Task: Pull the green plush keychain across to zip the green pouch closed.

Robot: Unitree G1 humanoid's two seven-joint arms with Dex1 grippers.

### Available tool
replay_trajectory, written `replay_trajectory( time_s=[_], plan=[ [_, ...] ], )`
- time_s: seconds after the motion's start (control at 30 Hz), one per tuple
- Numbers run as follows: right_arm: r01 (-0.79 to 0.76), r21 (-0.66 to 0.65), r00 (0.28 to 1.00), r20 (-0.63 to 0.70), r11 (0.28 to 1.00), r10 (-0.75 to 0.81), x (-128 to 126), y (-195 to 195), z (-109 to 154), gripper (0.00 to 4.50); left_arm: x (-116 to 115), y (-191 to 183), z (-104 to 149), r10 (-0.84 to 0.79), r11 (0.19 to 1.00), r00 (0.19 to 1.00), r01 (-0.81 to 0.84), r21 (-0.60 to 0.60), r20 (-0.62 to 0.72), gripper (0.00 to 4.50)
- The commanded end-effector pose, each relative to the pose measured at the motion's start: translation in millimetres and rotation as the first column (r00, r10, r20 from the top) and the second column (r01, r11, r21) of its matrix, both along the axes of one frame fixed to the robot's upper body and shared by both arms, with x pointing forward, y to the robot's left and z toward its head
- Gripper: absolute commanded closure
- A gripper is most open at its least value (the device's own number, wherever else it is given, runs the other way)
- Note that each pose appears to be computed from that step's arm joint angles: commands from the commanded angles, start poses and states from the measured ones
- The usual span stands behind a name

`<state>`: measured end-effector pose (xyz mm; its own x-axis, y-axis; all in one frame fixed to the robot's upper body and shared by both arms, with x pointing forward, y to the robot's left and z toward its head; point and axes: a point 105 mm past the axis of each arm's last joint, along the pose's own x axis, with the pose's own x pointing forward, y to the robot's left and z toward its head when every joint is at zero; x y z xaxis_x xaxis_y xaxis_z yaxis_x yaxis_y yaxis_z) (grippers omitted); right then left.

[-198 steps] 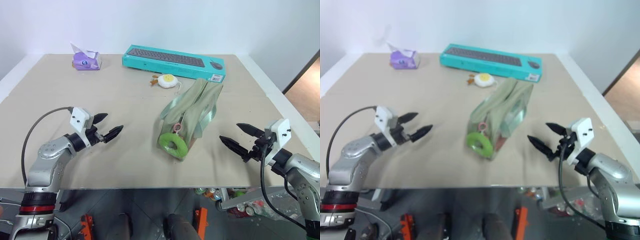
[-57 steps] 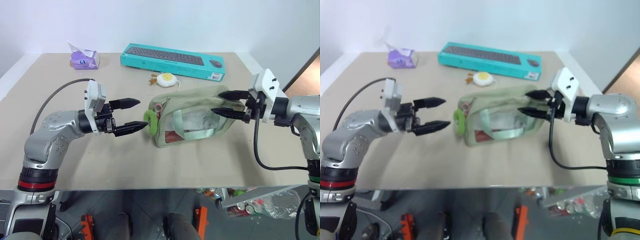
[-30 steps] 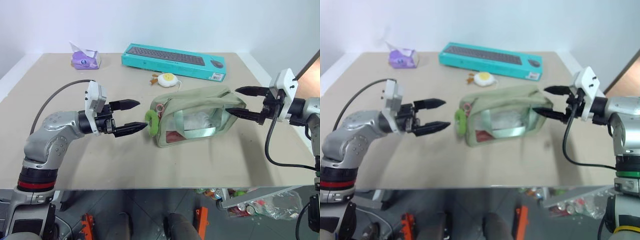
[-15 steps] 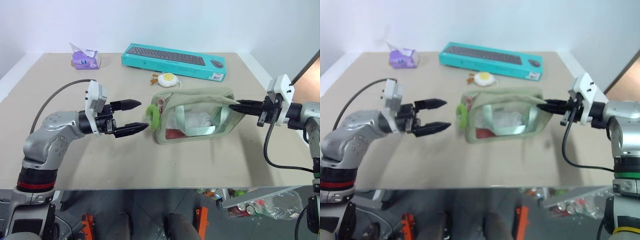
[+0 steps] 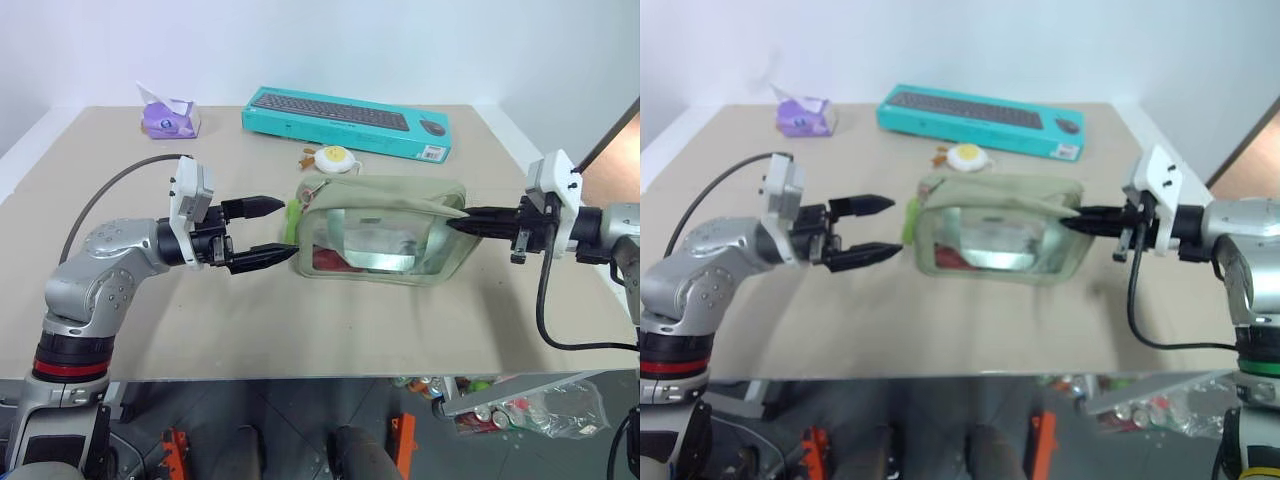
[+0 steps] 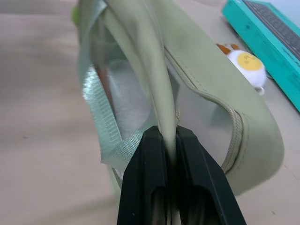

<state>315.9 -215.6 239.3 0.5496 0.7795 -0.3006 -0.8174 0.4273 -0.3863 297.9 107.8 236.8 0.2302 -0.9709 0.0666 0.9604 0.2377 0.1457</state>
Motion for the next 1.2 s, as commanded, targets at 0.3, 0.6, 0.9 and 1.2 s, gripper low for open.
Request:
replay_trajectory(
  time_s=[0.3, 0.6, 0.9, 1.2],
  plan=[
    [0.000, -0.034, 0.994, 0.112, 0.999, 0.004, -1, -1, 2, 4.46, 40, 25, 11, 0.245, 0.968, 0.966, -0.239, -0.075, 0.085, 0.00],
    [-0.002, -0.025, 0.993, 0.116, 1.000, 0.004, 0, 0, 2, 4.46, 59, 32, -12, 0.325, 0.945, 0.939, -0.319, -0.068, 0.113, 0.00],
    [-0.001, -0.028, 0.992, 0.122, 1.000, 0.005, 1, 1, 4, 4.46, 67, 25, -31, 0.175, 0.985, 0.984, -0.175, 0.000, 0.036, 0.00],
    [0.017, -0.039, 0.993, 0.116, 0.999, -0.012, -2, -4, 3, 4.46, 73, 5, -35, 0.089, 0.996, 0.996, -0.089, 0.008, -0.009, 0.00]
  ],
)
